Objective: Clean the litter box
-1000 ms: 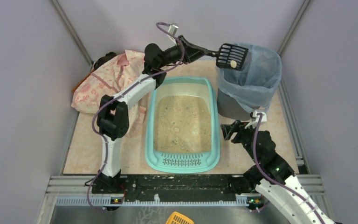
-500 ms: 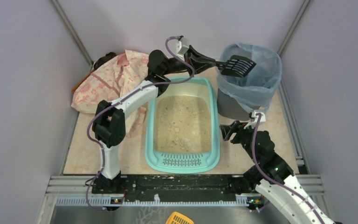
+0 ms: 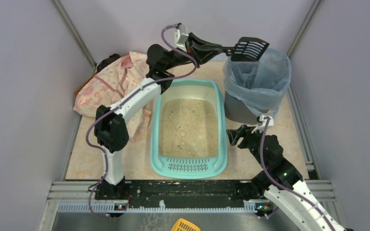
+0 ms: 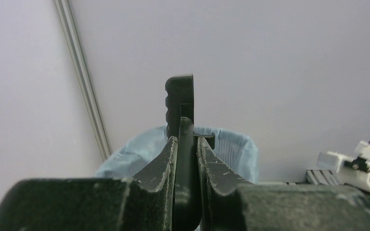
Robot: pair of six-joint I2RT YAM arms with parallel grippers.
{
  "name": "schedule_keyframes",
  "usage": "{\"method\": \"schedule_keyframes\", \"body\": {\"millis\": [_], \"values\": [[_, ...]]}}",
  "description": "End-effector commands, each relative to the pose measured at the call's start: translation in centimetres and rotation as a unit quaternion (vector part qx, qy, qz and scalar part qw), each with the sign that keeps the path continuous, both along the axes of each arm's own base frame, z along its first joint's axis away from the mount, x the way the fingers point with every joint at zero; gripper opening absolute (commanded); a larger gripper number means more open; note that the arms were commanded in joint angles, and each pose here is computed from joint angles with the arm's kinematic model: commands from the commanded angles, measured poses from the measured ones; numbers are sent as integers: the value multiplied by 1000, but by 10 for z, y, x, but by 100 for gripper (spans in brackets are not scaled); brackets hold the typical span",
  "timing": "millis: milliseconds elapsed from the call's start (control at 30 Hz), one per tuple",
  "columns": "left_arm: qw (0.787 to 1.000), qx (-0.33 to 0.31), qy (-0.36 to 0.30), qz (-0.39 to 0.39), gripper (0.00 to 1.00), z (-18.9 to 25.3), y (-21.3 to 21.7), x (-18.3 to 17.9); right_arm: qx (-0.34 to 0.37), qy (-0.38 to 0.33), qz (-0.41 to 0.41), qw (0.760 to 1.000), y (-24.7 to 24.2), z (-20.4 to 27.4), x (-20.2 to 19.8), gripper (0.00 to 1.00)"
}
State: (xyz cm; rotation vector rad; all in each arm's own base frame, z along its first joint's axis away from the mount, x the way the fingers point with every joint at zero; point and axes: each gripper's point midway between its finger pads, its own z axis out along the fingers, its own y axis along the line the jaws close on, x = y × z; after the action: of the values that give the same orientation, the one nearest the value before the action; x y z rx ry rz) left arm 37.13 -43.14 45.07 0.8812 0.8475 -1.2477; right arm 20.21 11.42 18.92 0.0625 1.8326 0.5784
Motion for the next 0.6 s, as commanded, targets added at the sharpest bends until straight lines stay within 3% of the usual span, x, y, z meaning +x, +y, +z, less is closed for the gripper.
{"method": "schedule_keyframes", "body": {"millis": [0, 133, 300, 567], "values": [[998, -51, -36, 10, 0, 75, 31, -28, 19, -17, 5, 1000, 5, 10, 3, 64], [998, -14, 17, 64, 0, 60, 52, -29, 27, -27, 27, 999, 13, 21, 2, 64], [986, 5, 76, 146, 0, 17, 108, -69, 8, -58, 99, 993, 31, 41, -6, 65], [932, 61, 193, 302, 0, -51, 193, -98, -4, -69, 183, 981, 58, 58, -13, 66]]}}
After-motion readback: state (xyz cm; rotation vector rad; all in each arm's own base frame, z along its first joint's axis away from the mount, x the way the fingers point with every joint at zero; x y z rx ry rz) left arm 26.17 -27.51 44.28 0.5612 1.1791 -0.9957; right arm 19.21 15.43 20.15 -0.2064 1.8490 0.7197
